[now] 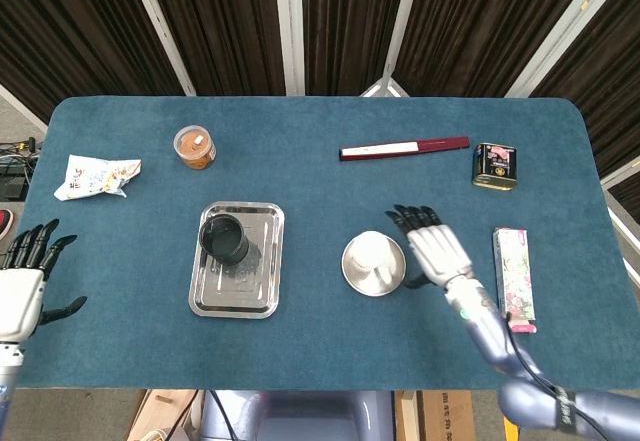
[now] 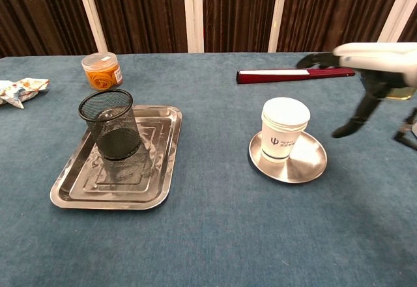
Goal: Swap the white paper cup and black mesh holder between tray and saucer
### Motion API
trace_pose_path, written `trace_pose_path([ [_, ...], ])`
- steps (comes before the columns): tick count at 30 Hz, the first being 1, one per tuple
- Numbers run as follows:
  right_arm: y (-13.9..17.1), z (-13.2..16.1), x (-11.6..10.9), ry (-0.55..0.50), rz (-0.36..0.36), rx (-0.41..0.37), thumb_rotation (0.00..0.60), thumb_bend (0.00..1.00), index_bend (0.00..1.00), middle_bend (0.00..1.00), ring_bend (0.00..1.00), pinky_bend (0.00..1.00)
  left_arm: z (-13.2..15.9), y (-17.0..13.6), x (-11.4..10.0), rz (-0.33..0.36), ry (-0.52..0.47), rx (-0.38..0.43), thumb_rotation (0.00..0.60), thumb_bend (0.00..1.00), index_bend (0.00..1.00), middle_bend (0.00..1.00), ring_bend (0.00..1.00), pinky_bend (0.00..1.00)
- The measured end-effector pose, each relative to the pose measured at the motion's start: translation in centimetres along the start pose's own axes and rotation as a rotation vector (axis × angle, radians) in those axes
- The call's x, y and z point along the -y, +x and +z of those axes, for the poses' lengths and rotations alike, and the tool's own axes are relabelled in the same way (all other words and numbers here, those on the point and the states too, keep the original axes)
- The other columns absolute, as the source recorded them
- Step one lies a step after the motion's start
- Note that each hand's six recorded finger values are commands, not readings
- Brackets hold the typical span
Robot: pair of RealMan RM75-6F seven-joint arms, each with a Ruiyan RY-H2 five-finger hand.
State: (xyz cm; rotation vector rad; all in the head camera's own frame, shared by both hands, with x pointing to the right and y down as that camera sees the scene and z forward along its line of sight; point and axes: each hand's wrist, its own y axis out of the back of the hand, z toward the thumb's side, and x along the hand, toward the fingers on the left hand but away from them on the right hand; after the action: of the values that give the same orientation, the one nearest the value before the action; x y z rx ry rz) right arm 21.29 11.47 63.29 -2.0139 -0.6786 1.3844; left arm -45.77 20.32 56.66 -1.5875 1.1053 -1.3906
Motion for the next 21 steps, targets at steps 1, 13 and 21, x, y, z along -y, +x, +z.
trace_pose_path([
  [1, -0.5, 0.5, 0.1, 0.001, 0.003, -0.005, 0.6, 0.0, 0.0, 0.08, 0.03, 0.0, -0.1, 0.0, 0.0, -0.002, 0.0, -0.007, 0.6, 0.1, 0.17, 0.0, 0.0, 0.05],
  [13, -2.6, 2.5, 1.5, 0.014, 0.01, -0.008, 0.6, 0.0, 0.18, 0.24, 0.11, 0.0, -0.7, -0.2, -0.6, -0.001, -0.01, -0.051, 0.6, 0.1, 0.17, 0.0, 0.0, 0.05],
  [21, -2.9, 2.8, 1.6, 0.019, -0.015, -0.006, 0.6, 0.0, 0.41, 0.35, 0.19, 0.0, -0.7, -0.1, -0.5, 0.003, -0.019, -0.059, 0.6, 0.1, 0.17, 0.0, 0.0, 0.05],
])
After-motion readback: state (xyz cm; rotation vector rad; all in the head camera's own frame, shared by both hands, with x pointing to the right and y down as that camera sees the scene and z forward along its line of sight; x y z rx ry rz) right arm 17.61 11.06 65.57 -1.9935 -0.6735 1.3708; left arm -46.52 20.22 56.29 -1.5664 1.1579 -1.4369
